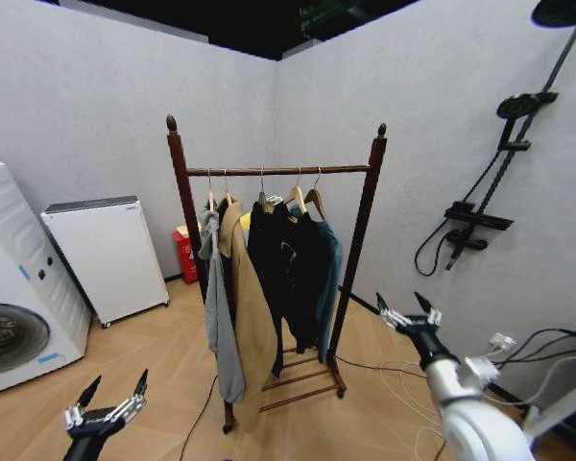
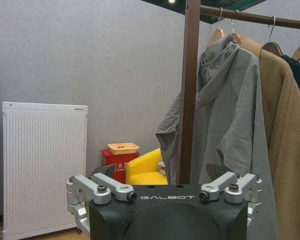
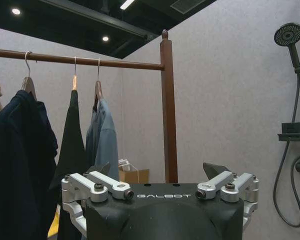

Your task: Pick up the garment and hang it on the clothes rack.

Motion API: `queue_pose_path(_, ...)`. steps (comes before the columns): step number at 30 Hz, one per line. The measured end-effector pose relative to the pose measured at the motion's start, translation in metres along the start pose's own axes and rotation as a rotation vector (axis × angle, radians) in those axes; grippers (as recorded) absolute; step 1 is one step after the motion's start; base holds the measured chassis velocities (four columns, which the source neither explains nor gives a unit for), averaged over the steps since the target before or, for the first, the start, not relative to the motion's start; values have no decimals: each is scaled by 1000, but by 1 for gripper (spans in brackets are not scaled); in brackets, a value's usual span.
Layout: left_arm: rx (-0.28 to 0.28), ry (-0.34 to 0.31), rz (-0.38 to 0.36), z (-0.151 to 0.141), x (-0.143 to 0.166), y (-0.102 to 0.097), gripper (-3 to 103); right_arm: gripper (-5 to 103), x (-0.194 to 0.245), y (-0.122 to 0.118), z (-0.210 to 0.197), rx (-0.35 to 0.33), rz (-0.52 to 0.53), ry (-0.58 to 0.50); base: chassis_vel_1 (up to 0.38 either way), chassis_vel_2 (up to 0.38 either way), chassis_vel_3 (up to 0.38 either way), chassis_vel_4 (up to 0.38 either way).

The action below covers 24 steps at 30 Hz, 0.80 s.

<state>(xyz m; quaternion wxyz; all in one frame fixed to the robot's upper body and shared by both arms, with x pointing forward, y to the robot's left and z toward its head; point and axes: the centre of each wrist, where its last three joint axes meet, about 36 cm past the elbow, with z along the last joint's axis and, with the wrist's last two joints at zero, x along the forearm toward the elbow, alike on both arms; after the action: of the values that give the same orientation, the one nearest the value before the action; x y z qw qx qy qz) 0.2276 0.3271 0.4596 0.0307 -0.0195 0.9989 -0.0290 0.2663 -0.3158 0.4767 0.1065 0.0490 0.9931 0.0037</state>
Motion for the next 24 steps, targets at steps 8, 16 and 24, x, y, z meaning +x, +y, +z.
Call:
queue_pose_path(8,0,0,0,0,0,0,100,100,63,22,19,48,-33,28,0,0,0,0)
queue_pose_path(16,0,0,0,0,0,0,100,100,68,31,14,45,-14,17,0,0,0,0)
queue_pose_path(24,0,0,0,0,0,0,100,100,69,31,18,63,-2,37,0,0,0,0)
